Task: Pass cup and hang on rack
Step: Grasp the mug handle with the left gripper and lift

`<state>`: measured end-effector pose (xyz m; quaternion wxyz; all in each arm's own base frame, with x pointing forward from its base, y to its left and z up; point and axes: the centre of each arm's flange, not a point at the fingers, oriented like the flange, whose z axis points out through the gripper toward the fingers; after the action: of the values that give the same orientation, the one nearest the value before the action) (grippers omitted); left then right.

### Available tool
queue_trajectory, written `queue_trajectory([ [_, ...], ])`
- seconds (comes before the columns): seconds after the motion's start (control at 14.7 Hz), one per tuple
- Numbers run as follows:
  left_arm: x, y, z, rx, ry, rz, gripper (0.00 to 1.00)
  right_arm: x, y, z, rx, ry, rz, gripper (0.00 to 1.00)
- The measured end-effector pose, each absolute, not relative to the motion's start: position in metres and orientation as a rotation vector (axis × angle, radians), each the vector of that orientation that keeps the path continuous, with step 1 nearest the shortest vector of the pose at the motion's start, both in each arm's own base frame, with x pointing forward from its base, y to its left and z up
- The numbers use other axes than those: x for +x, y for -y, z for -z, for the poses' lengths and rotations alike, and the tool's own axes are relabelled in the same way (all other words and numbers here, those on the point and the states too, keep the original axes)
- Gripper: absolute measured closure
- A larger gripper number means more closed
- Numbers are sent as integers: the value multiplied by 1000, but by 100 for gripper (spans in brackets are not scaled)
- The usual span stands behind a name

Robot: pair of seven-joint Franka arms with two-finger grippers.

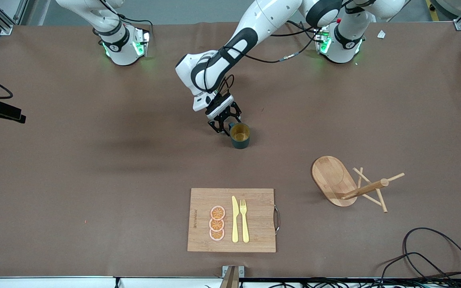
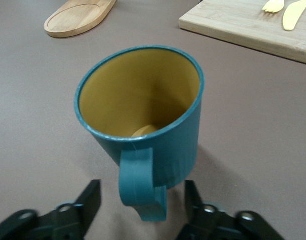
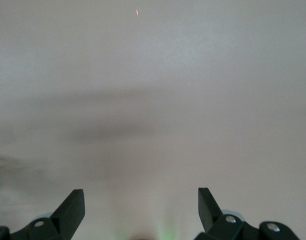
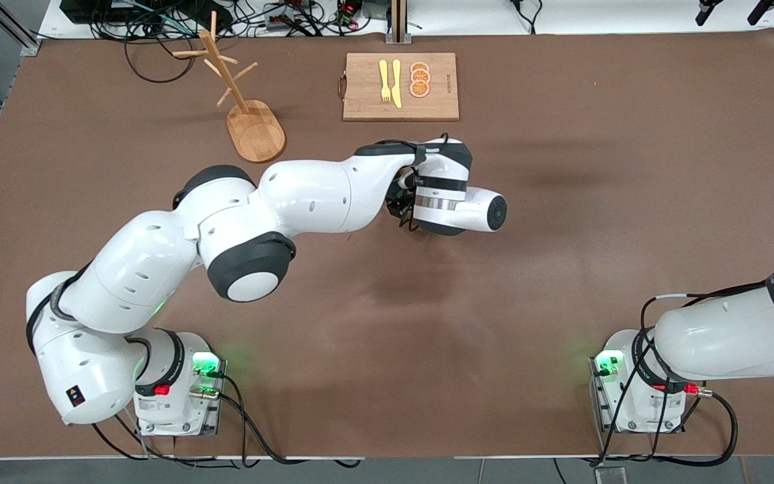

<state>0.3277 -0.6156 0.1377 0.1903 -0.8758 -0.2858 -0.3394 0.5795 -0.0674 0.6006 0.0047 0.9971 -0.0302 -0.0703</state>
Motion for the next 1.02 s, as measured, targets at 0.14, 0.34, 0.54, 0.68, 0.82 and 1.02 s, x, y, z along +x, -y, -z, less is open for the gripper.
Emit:
queue_trajectory([
  [0.14, 327, 615, -134, -2459, 795, 954, 52, 571, 63, -611, 3121, 148, 229, 0],
  [0.34, 324, 615, -127, -2459, 775, 967, 79, 557, 57, -633, 3125, 164, 187, 0],
  [0.54, 324, 617, -128, -2464, 773, 971, 79, 537, 55, -653, 3133, 162, 147, 0],
  [0.68, 326, 621, -133, -2480, 782, 973, 79, 524, 53, -662, 3137, 154, 125, 0],
  [0.82, 335, 625, -150, -2499, 808, 940, 79, 516, 49, -668, 3140, 143, 110, 0],
  [1.02, 371, 623, -216, -2576, 906, 752, 79, 511, 48, -674, 3141, 141, 93, 0],
])
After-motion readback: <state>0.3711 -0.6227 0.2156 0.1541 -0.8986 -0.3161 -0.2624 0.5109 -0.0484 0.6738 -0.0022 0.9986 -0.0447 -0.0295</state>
